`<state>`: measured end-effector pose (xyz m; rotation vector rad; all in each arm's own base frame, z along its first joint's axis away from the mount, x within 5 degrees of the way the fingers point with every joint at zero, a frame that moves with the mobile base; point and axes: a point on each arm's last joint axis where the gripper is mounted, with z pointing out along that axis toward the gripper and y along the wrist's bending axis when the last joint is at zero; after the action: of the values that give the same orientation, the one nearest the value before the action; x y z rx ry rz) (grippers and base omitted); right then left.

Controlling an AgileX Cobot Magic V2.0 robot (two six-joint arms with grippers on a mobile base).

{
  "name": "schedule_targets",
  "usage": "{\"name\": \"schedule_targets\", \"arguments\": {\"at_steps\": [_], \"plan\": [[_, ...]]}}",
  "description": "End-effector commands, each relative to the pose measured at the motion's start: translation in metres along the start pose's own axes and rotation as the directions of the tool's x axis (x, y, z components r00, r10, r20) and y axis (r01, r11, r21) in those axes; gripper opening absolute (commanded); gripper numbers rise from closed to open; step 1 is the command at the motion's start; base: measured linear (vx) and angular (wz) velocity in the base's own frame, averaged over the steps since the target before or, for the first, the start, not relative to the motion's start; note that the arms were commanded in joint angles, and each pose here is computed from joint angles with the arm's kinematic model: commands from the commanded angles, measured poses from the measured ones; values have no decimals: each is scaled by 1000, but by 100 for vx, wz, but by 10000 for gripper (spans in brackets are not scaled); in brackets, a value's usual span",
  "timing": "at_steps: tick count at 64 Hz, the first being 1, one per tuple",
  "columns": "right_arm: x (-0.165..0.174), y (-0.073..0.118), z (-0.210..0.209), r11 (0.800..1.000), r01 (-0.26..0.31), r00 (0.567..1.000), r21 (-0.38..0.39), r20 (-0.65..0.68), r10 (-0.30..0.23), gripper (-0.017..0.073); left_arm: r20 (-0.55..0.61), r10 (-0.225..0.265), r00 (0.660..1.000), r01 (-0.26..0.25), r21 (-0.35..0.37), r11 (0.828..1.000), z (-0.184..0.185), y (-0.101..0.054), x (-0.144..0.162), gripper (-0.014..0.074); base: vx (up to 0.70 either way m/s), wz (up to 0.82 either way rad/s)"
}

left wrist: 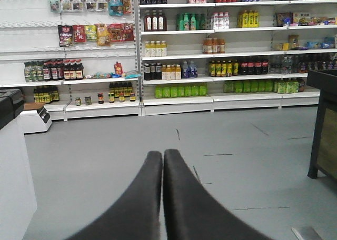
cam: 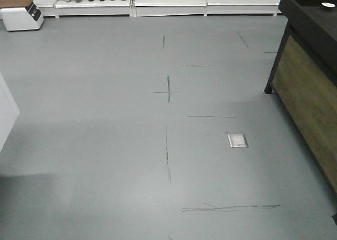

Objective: Pick three apples into basket with both arms
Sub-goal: 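Drive the base forward across the floor toward the fruit tables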

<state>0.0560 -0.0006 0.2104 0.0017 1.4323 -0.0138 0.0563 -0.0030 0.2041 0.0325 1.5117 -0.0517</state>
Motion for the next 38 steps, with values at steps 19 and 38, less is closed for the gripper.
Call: {"name": "schedule_targets", "arguments": {"at_steps": [19, 38], "plan": [[-2, 0, -1, 1000, 10, 998, 2, 68, -10, -9, 64, -15, 998, 15, 7, 1000, -1, 0, 0, -6, 0, 0], [-2, 0, -1, 1000, 10, 998, 2, 68, -10, -9, 64, -15, 998, 15, 7, 1000, -1, 0, 0, -6, 0, 0]]}}
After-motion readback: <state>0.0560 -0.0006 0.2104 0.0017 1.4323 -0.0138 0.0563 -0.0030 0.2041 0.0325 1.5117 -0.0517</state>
